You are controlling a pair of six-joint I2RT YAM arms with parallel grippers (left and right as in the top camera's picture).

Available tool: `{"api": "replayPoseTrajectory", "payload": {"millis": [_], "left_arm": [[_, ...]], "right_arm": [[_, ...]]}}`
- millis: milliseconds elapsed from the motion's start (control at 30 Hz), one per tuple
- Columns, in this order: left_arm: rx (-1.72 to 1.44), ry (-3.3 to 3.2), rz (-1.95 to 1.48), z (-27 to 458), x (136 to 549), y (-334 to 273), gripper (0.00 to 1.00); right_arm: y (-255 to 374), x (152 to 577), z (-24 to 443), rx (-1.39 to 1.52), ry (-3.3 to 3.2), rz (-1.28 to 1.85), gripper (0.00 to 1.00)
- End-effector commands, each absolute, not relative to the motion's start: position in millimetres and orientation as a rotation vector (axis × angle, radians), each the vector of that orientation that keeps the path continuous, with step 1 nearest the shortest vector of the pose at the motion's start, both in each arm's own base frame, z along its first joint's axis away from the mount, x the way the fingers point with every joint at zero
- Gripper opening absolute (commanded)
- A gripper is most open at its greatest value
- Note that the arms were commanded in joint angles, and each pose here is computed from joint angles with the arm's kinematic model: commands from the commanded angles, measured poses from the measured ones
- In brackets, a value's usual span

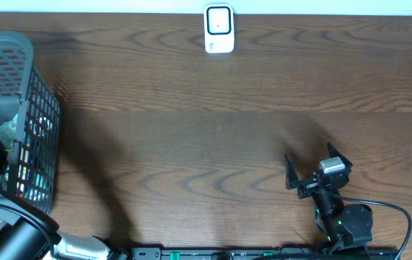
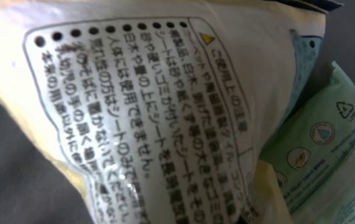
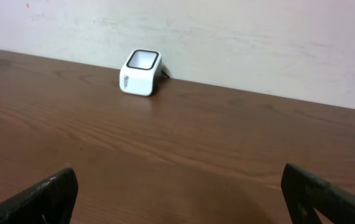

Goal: Scan the item barcode
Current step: 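Grasp the white snack bag in the basket with the left gripper, then lift the white snack bag out and drop it near the scanner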

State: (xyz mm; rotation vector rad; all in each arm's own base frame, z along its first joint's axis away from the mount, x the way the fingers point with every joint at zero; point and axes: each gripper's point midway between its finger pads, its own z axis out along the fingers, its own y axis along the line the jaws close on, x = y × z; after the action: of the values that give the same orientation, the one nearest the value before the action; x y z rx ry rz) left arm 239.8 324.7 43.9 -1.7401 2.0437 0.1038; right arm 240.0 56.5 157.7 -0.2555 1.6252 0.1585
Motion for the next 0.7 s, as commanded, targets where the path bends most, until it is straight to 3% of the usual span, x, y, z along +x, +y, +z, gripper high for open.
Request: {"api": "replayPoseTrajectory", "payload": {"millis": [0,200,400,500,667], "left_arm": [[-1.69,2.042,-0.002,58.0,250.1,311.7,0.07],[-1.687,1.593,-0.169,179.4,268.8,309.2,0.07],[-1.374,1.313,-0.331,321.5,269.9,270.4,0.07],[-1.236,1.231,-0.493,373.8,275.4,232.4,0.08],[-0.685,1.359,-0.799,439.2,331.6,108.9,0.07]], "right_arm": [[57.3,239.6,157.1,-0.25,1.627,0.167,0.99],[57.3,239.6,157.1,-0.25,1.627,0.167,0.99],[57.3,239.6,157.1,-0.25,1.627,0.167,0.99],[57.3,239.6,157.1,-0.25,1.627,0.167,0.99],[57.3,239.6,157.1,-0.25,1.627,0.167,0.99]]}}
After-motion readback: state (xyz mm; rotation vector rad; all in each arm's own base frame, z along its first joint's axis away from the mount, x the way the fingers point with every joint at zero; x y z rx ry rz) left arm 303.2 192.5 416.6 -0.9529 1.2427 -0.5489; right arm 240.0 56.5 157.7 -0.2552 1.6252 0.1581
